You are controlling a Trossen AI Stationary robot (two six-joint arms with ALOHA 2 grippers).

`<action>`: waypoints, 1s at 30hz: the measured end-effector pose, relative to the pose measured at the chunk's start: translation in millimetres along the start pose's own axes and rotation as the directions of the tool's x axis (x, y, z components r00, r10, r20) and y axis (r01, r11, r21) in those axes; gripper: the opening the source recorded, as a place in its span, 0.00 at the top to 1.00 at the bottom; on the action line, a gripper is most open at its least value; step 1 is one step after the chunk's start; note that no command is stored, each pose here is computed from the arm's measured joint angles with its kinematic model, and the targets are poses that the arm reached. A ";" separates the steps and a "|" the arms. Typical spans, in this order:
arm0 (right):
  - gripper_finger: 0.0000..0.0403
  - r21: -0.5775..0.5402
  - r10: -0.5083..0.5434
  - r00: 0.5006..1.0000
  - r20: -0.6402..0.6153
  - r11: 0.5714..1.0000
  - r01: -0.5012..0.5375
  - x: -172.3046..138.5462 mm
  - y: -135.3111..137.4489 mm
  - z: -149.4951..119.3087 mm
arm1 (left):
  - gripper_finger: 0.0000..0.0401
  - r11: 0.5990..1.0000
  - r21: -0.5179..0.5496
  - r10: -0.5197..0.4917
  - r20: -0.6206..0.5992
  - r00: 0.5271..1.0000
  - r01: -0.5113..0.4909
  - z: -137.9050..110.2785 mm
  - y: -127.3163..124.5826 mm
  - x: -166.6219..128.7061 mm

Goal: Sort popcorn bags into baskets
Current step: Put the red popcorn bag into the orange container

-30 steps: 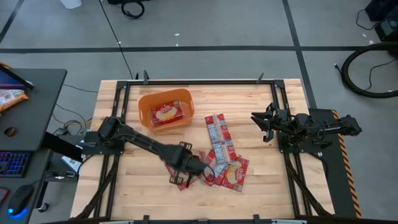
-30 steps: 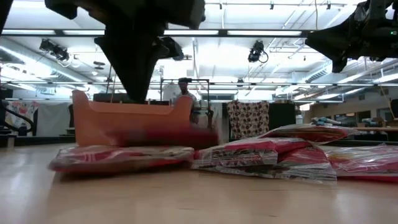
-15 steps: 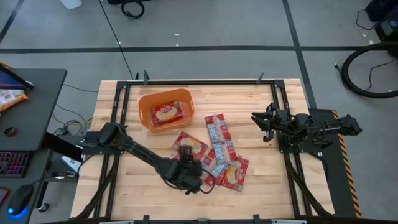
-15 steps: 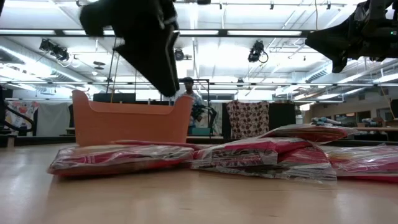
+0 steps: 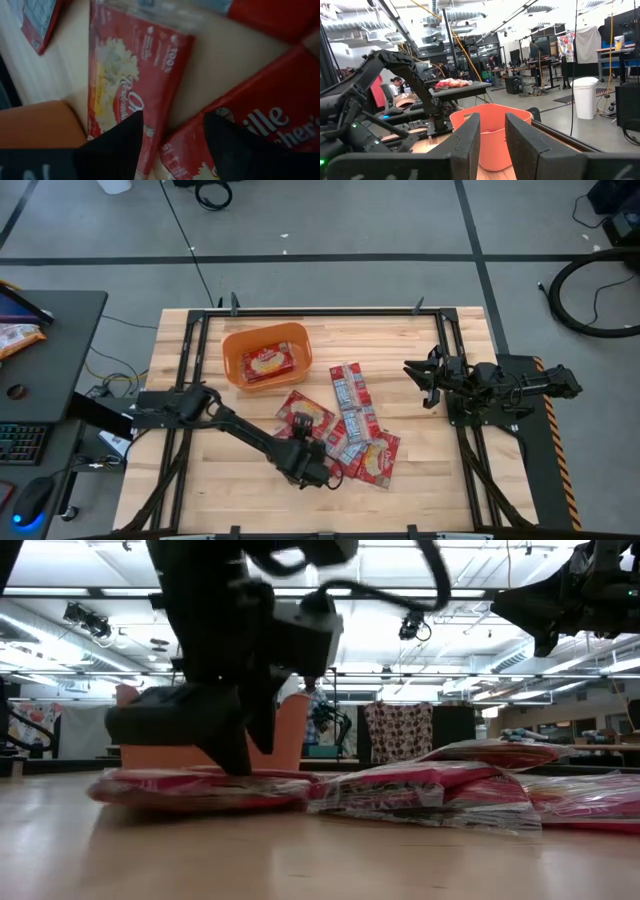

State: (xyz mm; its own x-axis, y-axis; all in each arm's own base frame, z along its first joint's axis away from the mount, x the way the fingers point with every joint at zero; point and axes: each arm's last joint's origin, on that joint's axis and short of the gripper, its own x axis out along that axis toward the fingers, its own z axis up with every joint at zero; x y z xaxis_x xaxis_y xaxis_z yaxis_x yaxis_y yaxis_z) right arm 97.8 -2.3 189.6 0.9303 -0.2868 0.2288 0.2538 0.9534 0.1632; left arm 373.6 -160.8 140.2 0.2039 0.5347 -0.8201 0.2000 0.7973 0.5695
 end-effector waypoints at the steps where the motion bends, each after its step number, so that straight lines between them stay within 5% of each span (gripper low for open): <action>1: 0.76 0.000 0.000 1.000 0.000 1.000 0.000 0.0 0.0 0.0 | 0.48 1.000 0.000 0.005 -0.009 1.000 -0.005 -0.2 1.6 2.1; 17: 0.76 0.000 0.000 1.000 0.000 1.000 0.000 0.0 0.0 0.0 | 0.48 0.999 0.041 0.018 -0.104 0.994 -0.014 -9.6 16.3 23.4; 30: 0.76 0.000 0.000 1.000 0.000 1.000 0.000 0.0 0.0 0.0 | 0.48 0.997 0.074 0.008 -0.029 1.000 -0.006 -10.2 34.7 -0.5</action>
State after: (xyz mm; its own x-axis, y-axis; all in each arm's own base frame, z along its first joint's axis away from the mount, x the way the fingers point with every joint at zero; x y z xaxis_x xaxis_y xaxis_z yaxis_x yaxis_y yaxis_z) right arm 97.8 -2.3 189.7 0.9302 -0.2868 0.2291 0.2537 0.9534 0.1633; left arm 370.7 -130.6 159.8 0.1774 0.5489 -0.8169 0.2688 0.7714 0.5767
